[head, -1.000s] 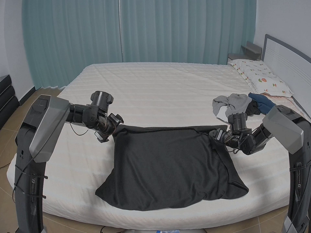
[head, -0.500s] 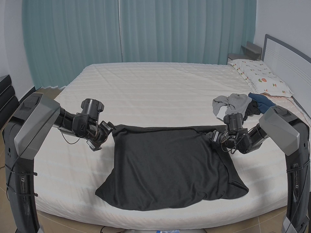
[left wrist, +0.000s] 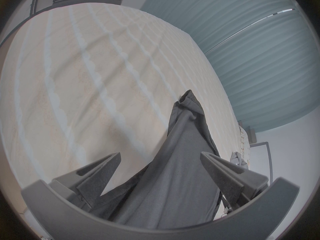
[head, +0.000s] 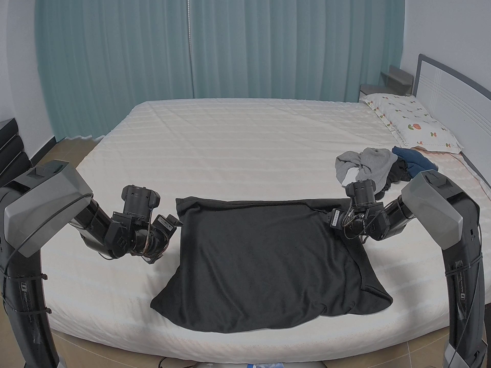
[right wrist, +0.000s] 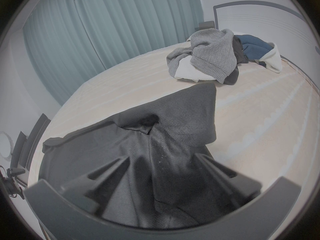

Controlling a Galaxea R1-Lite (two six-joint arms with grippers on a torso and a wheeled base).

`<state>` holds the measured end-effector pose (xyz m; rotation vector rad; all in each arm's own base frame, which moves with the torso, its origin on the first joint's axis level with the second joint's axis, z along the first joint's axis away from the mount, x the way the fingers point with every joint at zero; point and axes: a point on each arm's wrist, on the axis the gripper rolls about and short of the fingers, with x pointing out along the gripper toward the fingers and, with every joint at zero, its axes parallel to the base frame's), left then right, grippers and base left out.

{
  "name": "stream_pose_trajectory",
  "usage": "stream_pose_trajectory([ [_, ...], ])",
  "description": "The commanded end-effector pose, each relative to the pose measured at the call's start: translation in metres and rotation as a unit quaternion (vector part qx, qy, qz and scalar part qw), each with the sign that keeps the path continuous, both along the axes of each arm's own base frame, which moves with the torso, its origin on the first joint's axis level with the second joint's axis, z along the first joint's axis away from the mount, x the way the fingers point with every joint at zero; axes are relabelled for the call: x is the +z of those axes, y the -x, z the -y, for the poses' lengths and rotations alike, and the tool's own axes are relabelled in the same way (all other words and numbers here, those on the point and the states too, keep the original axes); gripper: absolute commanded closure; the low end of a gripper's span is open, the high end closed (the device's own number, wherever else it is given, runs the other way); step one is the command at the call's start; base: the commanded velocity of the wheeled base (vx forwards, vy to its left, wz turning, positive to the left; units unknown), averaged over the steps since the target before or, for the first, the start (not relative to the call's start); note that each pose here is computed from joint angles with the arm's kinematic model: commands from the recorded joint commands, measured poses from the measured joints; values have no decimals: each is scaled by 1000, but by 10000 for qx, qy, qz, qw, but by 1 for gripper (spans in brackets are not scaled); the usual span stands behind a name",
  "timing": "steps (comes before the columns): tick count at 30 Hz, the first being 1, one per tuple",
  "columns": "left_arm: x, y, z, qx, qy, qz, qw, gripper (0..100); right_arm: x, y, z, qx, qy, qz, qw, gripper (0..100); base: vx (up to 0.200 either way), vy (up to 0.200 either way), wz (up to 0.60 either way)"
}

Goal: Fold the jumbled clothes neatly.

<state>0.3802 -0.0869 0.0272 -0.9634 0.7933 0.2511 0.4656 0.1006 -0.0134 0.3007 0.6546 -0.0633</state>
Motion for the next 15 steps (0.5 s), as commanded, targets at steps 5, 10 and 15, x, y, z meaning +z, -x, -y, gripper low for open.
stream_pose_trajectory([
  [5, 0, 10, 0, -15, 3, -50, 10000, 0, -16, -4, 4, 5, 150, -204, 9997, 100, 0, 0, 0],
  [10, -4, 15, -1, -4, -29, -137, 9999, 0, -10, -8, 7, -55, 112, -91, 9999, 100, 0, 0, 0],
  [15, -9, 20, -2, -5, -80, -165, 9998, 0, 14, -12, 24, -265, 1, 168, 9995, 100, 0, 0, 0],
])
